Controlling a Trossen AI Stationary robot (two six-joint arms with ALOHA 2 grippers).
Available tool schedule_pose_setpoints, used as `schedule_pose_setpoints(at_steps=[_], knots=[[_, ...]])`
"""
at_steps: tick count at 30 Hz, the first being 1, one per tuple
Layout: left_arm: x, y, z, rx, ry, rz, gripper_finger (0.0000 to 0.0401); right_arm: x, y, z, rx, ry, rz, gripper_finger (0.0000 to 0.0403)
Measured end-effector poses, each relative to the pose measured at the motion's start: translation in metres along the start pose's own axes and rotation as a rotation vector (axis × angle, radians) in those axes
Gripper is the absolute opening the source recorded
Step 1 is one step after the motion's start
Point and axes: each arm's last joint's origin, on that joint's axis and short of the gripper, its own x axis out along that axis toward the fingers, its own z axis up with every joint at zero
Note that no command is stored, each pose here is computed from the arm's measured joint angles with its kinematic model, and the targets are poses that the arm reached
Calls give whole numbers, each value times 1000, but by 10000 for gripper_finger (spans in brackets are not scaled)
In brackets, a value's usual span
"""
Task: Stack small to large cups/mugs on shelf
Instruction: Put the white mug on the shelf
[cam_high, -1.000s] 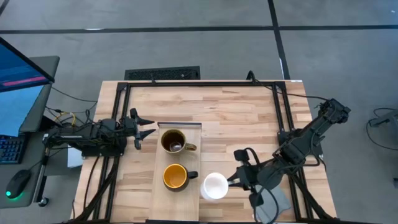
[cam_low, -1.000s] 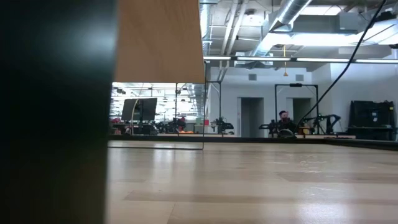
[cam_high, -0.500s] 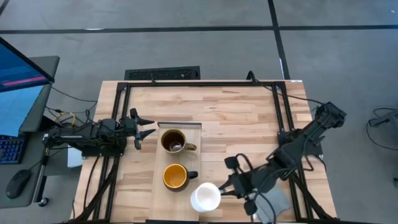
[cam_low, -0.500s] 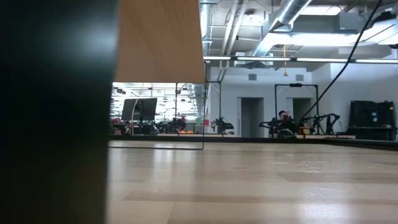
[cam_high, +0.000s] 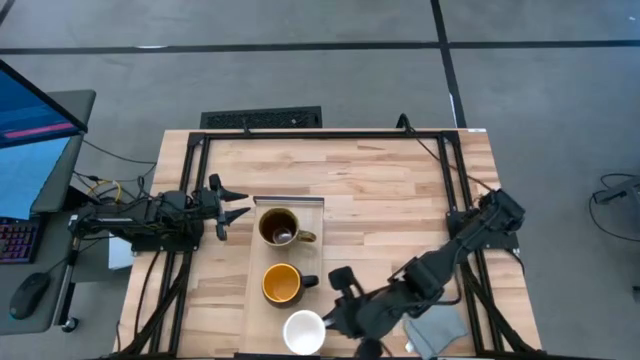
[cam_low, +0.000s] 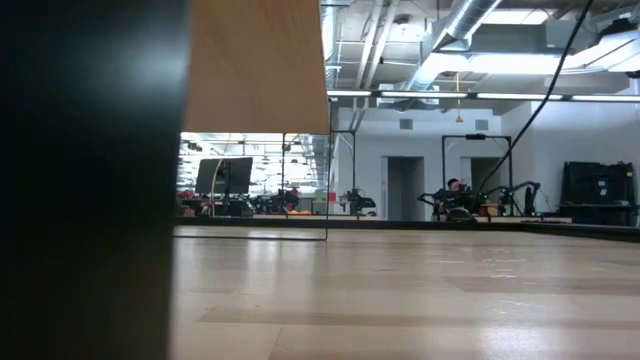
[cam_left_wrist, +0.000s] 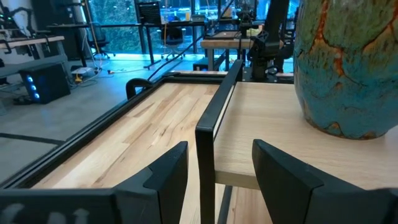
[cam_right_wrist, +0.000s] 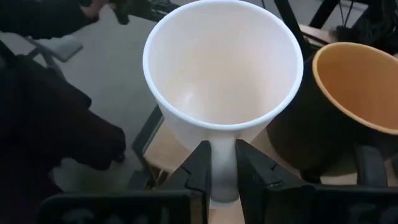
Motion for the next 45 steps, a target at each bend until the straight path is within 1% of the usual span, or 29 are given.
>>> schedule_pose_setpoints(at_steps=[6,13,17,19,21,25,27,29,33,40,45], knots=[[0,0,0,0,0,0,169,23,-3,8,30,42,-16,68],[0,0,0,-1,0,0,169,44,1,12,119,48,-21,68],[0,0,0,-8,0,0,169,45,1,13,181,34,-28,68],[0,0,0,-17,0,0,169,44,1,14,221,18,-55,68],[0,0,0,-26,0,0,169,44,1,14,242,13,-77,68],[0,0,0,-44,0,0,169,44,1,14,278,14,-77,68],[0,0,0,-44,0,0,169,53,3,11,292,18,-74,68],[0,0,0,-45,0,-1,169,60,5,5,284,57,-70,68],[0,0,0,-45,0,0,169,70,8,4,290,40,-52,68],[0,0,0,-46,1,-8,169,70,10,4,290,31,-48,69],[0,0,0,-46,1,-8,169,71,10,4,291,34,-21,81]])
